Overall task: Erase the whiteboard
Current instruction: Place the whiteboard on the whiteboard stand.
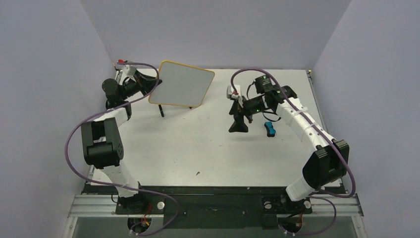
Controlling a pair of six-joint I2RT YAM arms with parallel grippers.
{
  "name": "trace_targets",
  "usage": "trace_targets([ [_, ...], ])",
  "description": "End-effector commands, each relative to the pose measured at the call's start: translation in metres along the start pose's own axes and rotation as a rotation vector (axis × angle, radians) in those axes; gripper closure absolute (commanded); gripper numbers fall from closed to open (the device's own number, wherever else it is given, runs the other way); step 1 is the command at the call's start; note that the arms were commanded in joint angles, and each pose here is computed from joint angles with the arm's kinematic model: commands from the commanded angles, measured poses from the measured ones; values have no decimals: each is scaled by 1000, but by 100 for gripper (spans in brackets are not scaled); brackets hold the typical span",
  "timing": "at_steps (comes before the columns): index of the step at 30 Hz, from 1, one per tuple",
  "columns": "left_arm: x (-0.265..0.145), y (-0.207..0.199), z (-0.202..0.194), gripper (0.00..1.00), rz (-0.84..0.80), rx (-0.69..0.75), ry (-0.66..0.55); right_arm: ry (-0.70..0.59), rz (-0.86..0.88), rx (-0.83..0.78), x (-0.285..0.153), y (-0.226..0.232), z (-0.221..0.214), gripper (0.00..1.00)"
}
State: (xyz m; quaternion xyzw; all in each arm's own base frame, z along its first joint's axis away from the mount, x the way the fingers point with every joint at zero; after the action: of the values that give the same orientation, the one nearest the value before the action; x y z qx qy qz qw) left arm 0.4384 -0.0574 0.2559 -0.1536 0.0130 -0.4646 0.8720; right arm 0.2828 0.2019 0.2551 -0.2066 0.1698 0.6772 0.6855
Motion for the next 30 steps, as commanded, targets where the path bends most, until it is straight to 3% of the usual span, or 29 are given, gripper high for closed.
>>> trace_targets([
  [1,12,-2,42,100,-99,113,-109,-10,47,-28,15,9,-13,16],
  [7,40,-4,42,100,-131,122,-110,19,68,0,27,8,-23,16],
  [18,58,35,59,100,-33,145,-142,33,80,32,34,7,-34,17],
  [30,100,41,72,100,-83,115,-179,41,86,48,38,7,-39,16],
])
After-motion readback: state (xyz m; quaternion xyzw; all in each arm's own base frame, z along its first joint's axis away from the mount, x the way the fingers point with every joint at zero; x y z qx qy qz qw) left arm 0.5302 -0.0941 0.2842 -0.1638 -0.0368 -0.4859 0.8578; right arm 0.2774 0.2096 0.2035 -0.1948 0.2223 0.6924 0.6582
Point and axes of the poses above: each gripper's point midway between its finger pads, its own x axis out along the fingers, its own y axis along the line the jaws close on, z = x × y, the point moved 4 cm from there along -x, back along the fingers, and after that the axes turned 7 degrees about -x, right-handed, at the moved point
